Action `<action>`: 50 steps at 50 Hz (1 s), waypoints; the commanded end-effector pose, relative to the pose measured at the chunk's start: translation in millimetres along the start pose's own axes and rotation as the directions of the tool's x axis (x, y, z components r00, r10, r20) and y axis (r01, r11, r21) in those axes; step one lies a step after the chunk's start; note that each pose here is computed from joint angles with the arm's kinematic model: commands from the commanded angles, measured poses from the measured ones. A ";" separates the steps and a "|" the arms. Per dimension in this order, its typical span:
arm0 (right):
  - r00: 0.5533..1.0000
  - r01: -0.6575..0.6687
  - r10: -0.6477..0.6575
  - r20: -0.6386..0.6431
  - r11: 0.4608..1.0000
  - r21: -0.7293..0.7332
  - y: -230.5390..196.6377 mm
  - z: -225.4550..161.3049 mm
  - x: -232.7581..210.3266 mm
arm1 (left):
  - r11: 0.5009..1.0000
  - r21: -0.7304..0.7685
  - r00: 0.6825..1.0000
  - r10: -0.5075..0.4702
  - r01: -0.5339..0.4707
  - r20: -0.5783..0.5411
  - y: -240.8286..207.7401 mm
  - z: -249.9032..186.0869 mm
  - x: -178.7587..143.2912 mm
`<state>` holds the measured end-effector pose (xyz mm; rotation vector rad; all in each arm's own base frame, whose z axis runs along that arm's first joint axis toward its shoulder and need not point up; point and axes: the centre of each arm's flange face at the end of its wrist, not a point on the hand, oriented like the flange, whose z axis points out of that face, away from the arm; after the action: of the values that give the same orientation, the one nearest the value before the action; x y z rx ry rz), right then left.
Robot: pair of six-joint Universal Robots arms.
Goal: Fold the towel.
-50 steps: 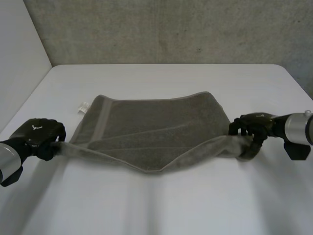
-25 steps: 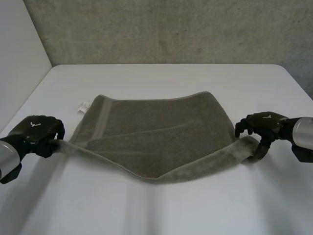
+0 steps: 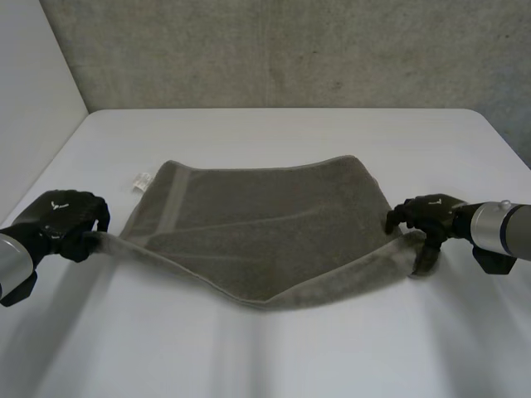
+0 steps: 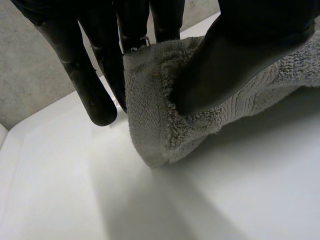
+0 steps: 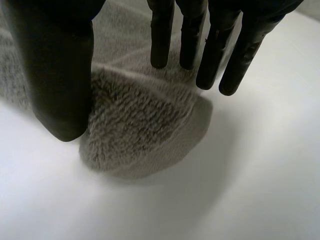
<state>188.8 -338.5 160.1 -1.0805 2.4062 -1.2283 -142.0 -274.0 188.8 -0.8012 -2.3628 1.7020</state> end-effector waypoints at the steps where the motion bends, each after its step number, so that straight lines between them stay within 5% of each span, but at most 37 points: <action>1: 0.999 0.033 -0.034 -0.018 0.997 -0.067 9.0 6.0 -1.1 | 1.000 0.006 1.000 0.002 -0.002 0.007 -1.8 0.5 -2.8; 17: 0.999 0.031 -0.029 0.019 0.995 -0.091 -2.4 -42.1 -20.9 | 1.000 0.008 1.000 0.001 -0.001 0.014 -2.3 2.3 -6.3; 50: 0.995 0.019 -0.009 0.098 0.995 -0.101 6.1 -58.5 -37.8 | 0.998 0.052 0.999 0.024 -0.025 0.024 -16.0 -7.4 -5.7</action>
<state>182.3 -273.2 186.1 -1.1640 2.4169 -1.0432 -138.4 -276.1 202.7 -0.8011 -2.3426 1.7710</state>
